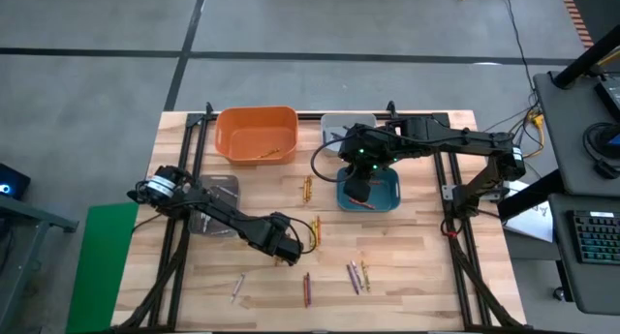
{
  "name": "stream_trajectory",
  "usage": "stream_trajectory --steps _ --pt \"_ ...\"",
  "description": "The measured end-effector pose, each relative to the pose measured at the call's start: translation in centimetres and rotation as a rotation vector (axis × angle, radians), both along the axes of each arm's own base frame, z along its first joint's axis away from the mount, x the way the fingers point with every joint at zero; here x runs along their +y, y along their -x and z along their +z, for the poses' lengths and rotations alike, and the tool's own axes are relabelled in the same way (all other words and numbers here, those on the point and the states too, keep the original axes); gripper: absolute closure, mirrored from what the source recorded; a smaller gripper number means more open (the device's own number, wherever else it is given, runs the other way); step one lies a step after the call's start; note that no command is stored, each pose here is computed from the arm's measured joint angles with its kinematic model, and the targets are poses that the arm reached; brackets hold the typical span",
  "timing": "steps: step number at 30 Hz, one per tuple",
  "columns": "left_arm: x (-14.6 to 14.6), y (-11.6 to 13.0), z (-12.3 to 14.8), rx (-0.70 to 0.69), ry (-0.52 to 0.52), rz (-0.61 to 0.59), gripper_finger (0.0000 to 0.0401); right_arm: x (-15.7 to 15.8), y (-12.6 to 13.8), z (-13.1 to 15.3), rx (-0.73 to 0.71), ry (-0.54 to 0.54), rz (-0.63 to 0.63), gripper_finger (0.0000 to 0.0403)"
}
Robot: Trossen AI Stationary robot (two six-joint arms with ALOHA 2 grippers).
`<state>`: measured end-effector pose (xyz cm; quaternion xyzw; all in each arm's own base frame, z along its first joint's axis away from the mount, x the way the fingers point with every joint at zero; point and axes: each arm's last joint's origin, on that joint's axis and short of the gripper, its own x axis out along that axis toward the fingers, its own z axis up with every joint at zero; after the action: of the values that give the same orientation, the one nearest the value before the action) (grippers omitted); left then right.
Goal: Sort crayons
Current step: Put the yellow crayon into the orange bin
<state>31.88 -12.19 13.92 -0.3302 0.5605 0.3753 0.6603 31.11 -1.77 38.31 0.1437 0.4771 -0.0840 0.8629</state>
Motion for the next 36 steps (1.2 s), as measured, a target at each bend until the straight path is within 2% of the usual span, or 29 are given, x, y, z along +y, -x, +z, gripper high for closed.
stream_trajectory --steps 13,19,29,36 --pt "0.2 0.0 -0.1 0.001 -0.022 0.025 0.0389 0.0 0.0 0.0 0.000 0.007 0.011 0.0321" --pt "0.7 0.4 0.6 0.020 -0.033 -0.006 0.0397 0.0 0.0 0.0 0.001 0.019 0.029 0.0321" --pt "3.3 1.3 6.9 -0.128 -0.011 -0.160 0.0400 0.0 0.0 0.0 0.001 0.032 0.050 0.0321" --pt "7.3 2.5 11.7 -0.280 -0.042 -0.155 0.0401 -0.1 0.0 0.0 0.003 0.060 0.051 0.0321"
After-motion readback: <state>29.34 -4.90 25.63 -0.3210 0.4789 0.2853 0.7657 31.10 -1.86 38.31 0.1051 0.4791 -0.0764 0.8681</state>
